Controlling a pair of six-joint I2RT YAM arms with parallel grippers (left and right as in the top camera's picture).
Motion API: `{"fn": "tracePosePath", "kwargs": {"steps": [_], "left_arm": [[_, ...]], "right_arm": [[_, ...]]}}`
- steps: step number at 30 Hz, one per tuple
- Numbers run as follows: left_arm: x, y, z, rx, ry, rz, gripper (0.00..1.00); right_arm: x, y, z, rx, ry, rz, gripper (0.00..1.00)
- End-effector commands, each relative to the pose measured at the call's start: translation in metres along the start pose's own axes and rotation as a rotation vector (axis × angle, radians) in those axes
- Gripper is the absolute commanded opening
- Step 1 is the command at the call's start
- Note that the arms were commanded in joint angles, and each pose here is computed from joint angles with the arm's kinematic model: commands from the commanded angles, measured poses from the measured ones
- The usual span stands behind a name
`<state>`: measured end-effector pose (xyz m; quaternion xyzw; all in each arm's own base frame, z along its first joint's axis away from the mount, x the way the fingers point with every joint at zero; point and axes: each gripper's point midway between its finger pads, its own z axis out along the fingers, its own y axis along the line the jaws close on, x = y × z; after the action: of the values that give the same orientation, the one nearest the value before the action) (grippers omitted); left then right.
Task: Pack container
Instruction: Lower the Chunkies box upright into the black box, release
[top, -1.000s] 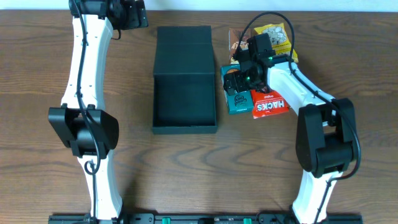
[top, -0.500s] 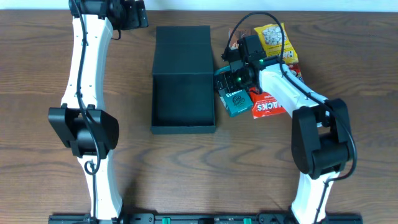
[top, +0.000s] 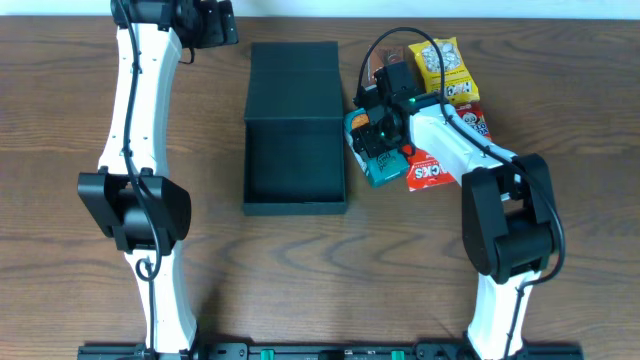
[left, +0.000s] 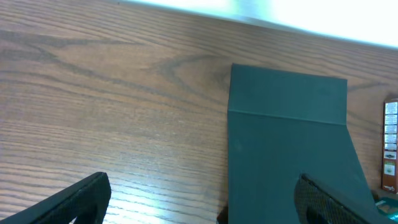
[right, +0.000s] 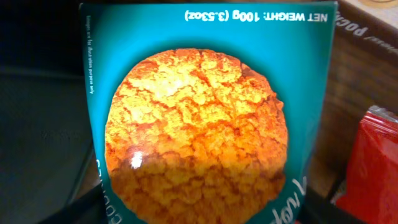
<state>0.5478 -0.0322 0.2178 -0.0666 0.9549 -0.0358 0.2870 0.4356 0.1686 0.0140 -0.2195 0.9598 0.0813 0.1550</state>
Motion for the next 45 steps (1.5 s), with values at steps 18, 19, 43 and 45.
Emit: {"fn": "tracePosePath", "kwargs": {"steps": [18,19,43,45], "left_arm": [[-0.011,0.009,-0.015,-0.033,-0.045,-0.012,0.95],[-0.011,0.012,-0.016,-0.051,-0.047,-0.012,0.95],[0.009,0.065,-0.018,-0.125,0.051,-0.139,0.95],[0.012,0.065,-0.018,-0.127,0.063,-0.139,0.95]], "right_arm": [[-0.053,0.005,-0.069,0.028,-0.059,-0.012,0.5],[-0.057,0.005,-0.077,0.029,-0.065,-0.008,0.5],[-0.086,0.121,-0.101,-0.103,-0.088,0.3,0.5],[-0.08,0.133,-0.09,-0.101,-0.059,0.28,0.49]]}}
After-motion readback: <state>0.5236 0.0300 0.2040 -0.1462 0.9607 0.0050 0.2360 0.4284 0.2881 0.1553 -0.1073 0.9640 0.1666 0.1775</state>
